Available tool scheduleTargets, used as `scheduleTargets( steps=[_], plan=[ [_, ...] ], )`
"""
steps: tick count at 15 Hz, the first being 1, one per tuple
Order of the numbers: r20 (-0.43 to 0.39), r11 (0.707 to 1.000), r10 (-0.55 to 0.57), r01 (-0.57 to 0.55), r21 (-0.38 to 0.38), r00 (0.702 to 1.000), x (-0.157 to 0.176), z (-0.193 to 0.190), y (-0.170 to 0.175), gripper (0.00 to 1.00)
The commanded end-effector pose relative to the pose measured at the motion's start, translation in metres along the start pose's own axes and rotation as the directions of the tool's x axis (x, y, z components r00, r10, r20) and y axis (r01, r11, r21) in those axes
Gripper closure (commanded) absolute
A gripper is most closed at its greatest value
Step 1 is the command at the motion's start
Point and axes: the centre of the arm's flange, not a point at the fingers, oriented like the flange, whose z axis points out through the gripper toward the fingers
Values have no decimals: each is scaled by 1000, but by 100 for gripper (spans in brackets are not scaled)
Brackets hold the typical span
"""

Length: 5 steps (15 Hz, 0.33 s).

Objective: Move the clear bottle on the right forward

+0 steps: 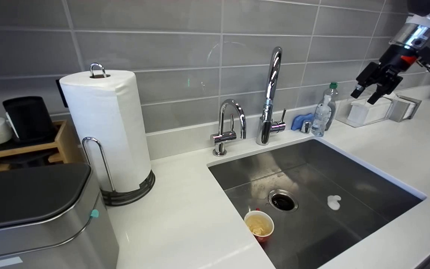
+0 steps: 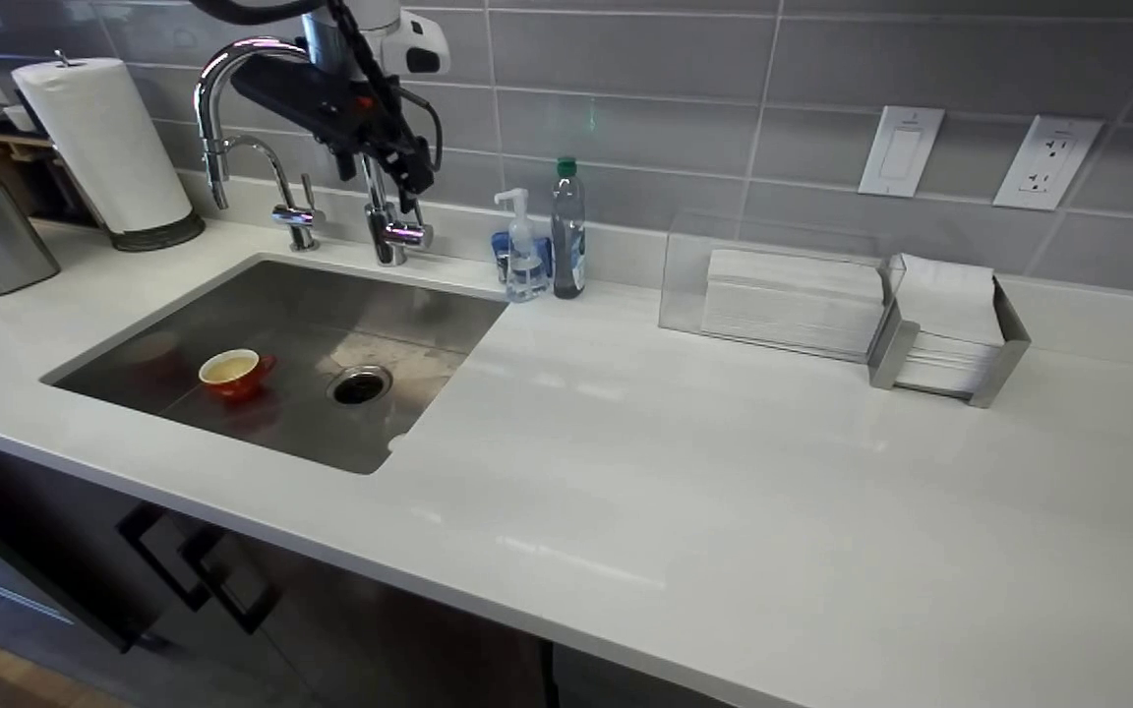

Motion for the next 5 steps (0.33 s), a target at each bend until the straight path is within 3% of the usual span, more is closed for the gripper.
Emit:
scheduleTargets(
  steps=[1, 5],
  plan=[
    [-5, 1000, -17, 17, 0, 1000, -12, 1, -3, 0],
    [-12, 999, -39, 39, 1, 999, -41, -2, -12, 0]
  ],
)
